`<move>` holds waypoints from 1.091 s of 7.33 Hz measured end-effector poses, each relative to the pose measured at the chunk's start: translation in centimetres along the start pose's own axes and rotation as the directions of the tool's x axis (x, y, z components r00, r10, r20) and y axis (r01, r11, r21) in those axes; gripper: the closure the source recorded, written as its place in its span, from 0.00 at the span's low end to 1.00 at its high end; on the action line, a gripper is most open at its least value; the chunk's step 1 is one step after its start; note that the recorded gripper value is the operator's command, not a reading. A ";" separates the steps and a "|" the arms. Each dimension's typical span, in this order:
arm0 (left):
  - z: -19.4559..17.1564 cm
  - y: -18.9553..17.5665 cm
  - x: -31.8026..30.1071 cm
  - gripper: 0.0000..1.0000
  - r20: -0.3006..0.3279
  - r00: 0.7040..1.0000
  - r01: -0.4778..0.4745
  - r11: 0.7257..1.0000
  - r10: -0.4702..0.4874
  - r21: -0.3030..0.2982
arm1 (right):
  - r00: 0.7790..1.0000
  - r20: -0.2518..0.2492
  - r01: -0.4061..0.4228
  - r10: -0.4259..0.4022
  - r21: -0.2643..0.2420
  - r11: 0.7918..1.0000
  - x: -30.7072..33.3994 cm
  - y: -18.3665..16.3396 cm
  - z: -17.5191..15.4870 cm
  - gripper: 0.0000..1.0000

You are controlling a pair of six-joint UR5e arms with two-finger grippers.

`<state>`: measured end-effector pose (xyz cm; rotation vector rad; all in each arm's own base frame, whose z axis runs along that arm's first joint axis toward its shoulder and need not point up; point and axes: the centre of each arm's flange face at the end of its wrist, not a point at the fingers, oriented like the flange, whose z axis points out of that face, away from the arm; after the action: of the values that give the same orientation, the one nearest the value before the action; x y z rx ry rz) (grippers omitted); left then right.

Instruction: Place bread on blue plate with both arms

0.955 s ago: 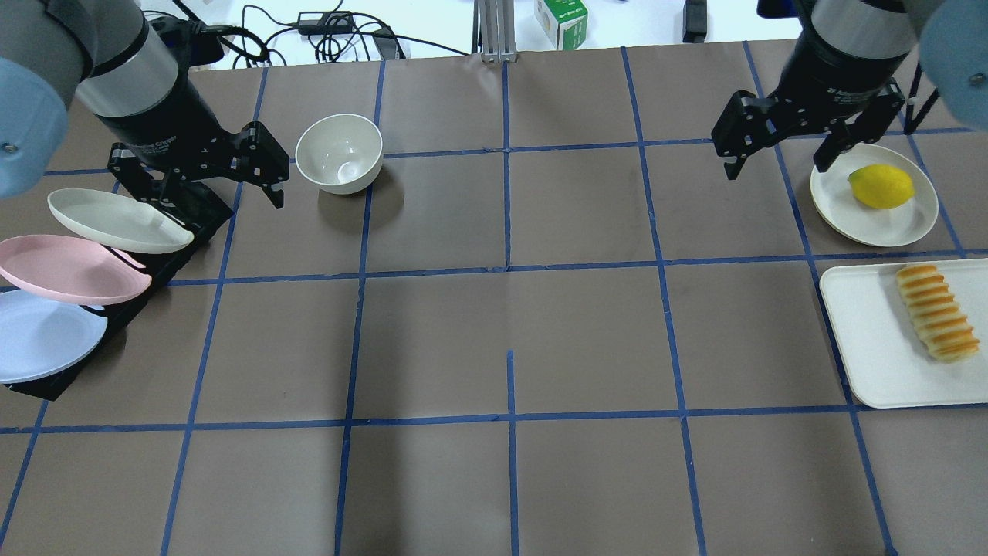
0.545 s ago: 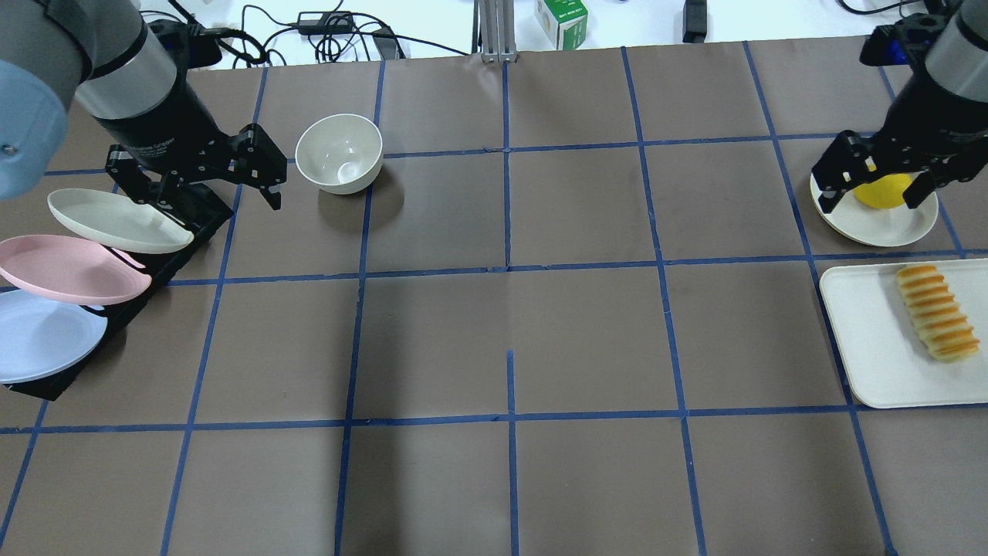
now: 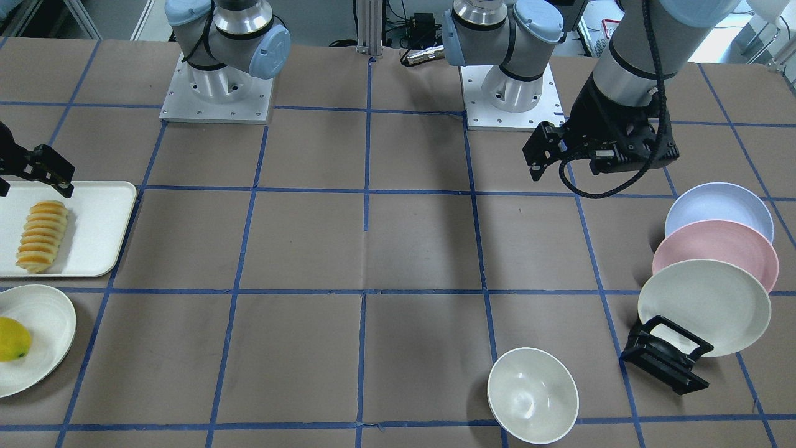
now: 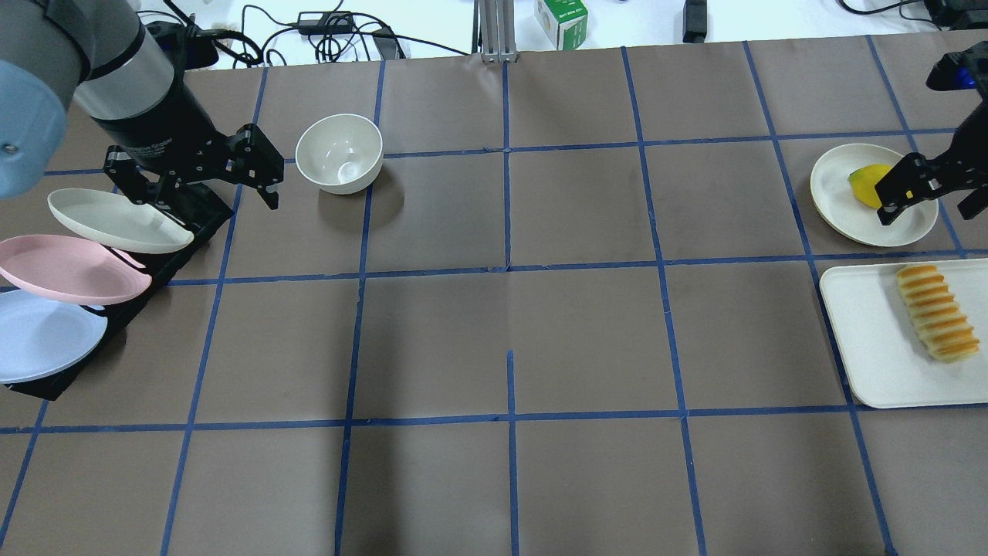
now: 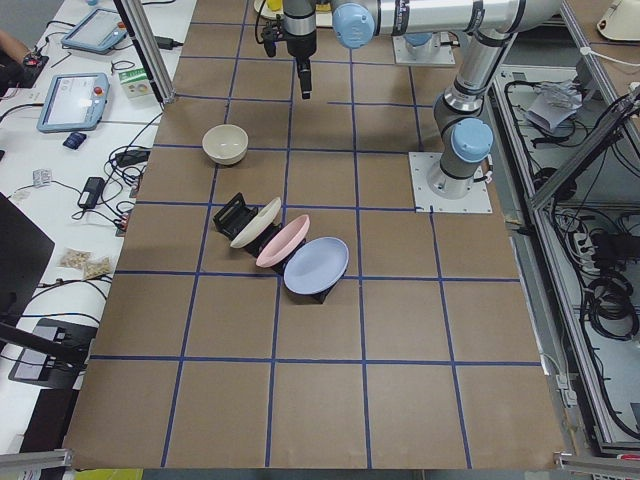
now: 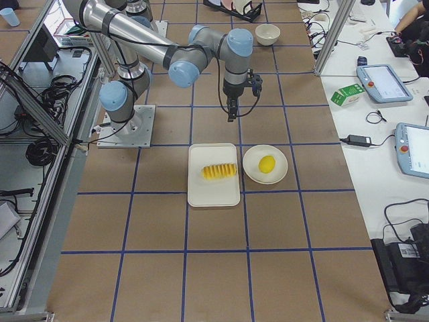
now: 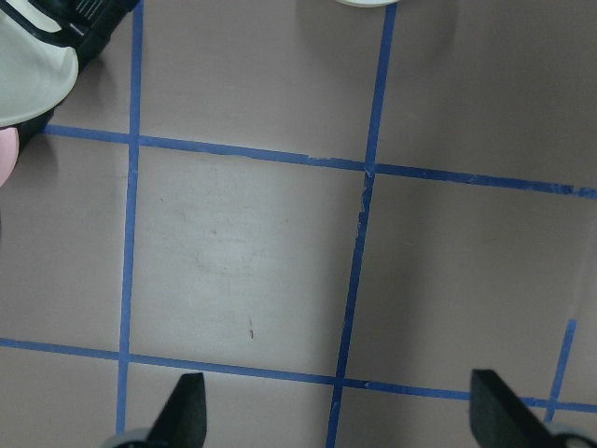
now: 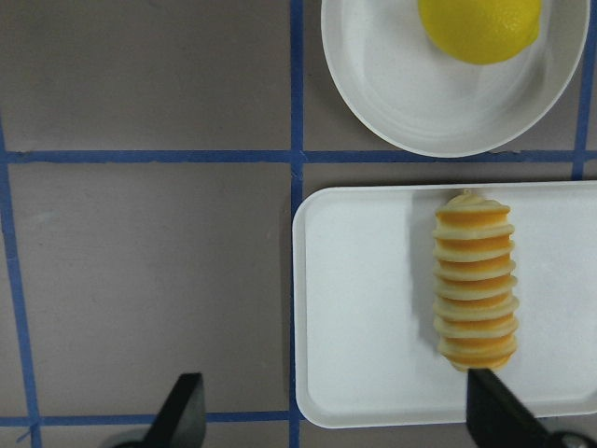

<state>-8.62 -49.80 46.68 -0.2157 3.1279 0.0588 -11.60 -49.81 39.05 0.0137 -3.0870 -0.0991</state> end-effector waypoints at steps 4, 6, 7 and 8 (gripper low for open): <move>0.0 -1.6 -4.6 0.00 -0.003 0.996 0.093 0.996 -0.093 0.003 | 0.988 -0.066 -0.144 0.139 -0.080 0.986 3.7 -0.1 2.8 0.00; 0.4 -3.1 -13.5 0.00 -0.012 0.978 0.208 0.978 -0.208 -0.005 | 0.989 -0.056 -0.145 0.140 -0.094 0.985 6.1 0.7 3.5 0.01; 0.7 -3.3 -18.0 0.00 -0.016 0.974 0.227 0.974 -0.227 -0.011 | 0.994 -0.047 -0.104 0.100 -0.100 0.990 7.1 1.1 3.8 0.18; 1.1 -3.1 -22.4 0.00 -0.019 0.973 0.229 0.973 -0.230 -0.015 | 0.996 -0.044 -0.083 0.079 -0.093 0.992 8.0 1.5 4.4 0.00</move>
<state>13.98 -49.76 45.67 -0.5794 3.0988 0.0751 -19.82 -48.16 35.19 -0.1117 -3.0336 -0.2392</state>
